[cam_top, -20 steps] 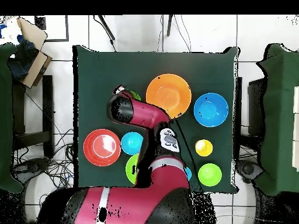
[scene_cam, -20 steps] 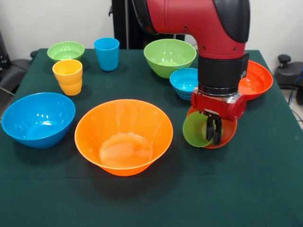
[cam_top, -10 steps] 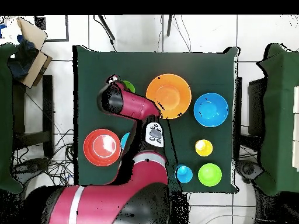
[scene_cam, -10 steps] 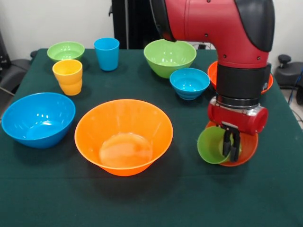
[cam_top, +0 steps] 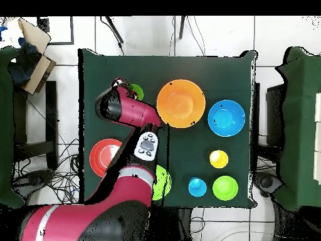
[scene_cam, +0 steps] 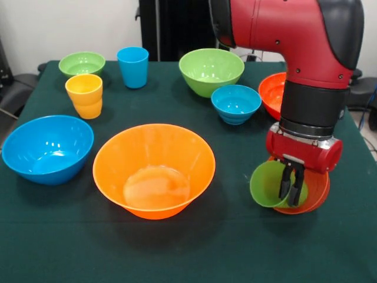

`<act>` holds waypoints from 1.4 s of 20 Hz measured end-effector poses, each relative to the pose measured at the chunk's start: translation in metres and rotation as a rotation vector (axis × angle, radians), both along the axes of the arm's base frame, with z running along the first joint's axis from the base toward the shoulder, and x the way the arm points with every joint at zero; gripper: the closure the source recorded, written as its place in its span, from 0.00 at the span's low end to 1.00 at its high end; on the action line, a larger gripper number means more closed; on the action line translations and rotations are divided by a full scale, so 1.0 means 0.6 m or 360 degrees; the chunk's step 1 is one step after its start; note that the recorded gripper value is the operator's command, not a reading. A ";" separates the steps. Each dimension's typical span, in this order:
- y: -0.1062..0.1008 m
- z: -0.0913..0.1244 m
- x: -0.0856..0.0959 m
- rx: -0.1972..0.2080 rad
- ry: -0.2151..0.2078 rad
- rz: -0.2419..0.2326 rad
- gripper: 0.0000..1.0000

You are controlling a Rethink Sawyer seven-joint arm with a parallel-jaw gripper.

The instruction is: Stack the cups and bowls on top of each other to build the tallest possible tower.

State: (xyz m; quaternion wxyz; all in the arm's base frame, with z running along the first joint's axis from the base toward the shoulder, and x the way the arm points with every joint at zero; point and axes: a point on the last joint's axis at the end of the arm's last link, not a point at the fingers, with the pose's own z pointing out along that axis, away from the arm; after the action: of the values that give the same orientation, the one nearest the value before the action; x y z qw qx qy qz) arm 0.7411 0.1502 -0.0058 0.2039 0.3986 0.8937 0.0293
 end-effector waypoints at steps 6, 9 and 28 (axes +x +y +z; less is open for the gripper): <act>0.009 0.004 -0.014 -0.0103 0.0000 0.0026 1.00; 0.010 0.004 -0.021 -0.0151 0.0001 0.0027 1.00; -0.005 0.008 -0.046 -0.0132 0.0045 -0.0052 1.00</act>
State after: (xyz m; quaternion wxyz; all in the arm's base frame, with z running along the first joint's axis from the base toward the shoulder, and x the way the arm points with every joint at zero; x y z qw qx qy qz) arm 0.7137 0.1472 -0.0012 0.2081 0.4048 0.8903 -0.0166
